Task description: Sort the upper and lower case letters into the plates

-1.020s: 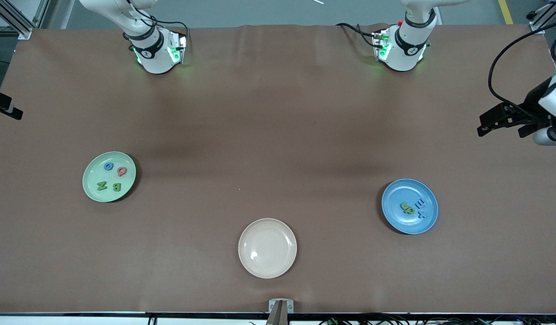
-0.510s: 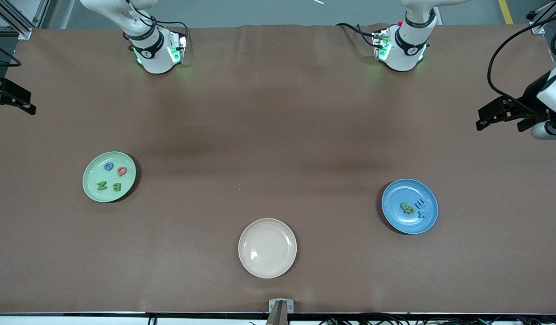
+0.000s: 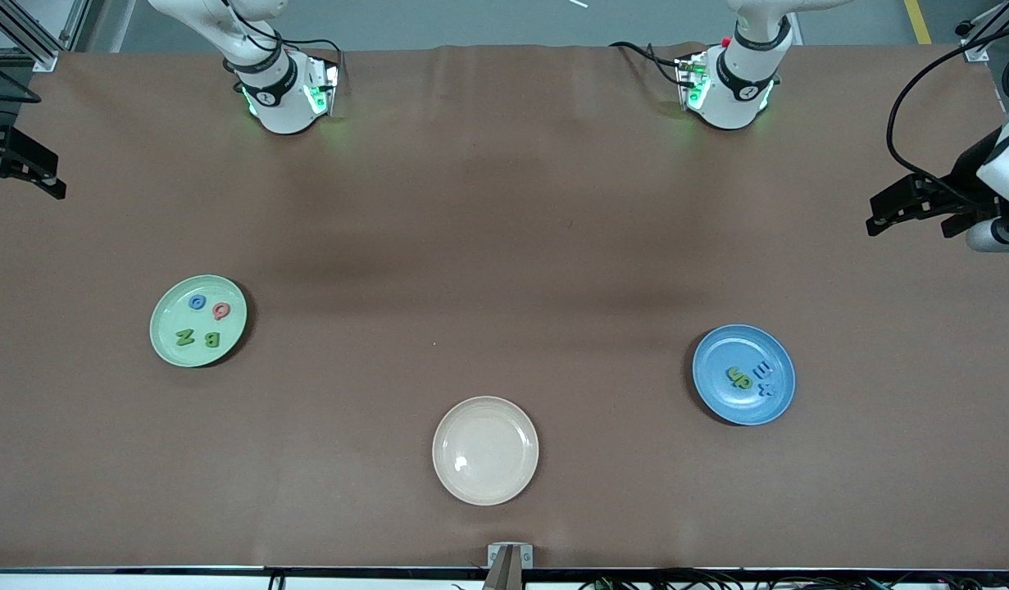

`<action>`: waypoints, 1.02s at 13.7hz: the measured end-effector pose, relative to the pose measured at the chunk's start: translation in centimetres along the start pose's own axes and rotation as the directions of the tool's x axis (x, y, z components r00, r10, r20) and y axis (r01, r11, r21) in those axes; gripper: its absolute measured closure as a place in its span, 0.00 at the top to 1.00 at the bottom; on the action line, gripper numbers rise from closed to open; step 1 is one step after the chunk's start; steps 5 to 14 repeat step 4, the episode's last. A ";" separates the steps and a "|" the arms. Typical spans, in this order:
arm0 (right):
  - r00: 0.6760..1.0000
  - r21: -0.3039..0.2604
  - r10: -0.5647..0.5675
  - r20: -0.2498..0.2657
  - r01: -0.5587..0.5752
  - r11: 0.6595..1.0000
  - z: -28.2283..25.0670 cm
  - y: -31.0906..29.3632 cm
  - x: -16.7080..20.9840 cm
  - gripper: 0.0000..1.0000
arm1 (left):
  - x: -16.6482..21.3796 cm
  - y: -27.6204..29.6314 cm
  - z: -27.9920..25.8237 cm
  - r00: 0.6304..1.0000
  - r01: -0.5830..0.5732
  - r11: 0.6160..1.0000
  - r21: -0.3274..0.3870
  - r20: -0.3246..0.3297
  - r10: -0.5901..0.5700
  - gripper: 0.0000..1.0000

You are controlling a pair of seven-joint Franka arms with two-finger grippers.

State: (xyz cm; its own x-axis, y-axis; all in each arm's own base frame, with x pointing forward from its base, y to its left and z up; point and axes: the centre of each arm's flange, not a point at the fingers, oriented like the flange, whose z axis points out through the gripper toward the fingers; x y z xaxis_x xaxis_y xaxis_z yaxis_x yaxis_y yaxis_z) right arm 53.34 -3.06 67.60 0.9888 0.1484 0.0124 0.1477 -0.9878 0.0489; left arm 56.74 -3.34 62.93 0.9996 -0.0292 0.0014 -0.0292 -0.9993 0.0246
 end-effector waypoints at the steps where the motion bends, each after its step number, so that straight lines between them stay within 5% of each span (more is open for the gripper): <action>1: 1.000 -0.001 -0.002 -0.004 0.002 1.000 -0.2 -0.1 0.0 1.00 | 0.0 0.0 0.0 1.000 0.000 1.000 0.000 0.000 0.000 1.00; 14: 1.000 -0.002 0.006 -0.004 -0.006 1.000 -0.2 0.3 -0.1 1.00 | 0.0 -0.2 -0.1 1.000 0.005 1.000 0.003 -0.002 -0.005 1.00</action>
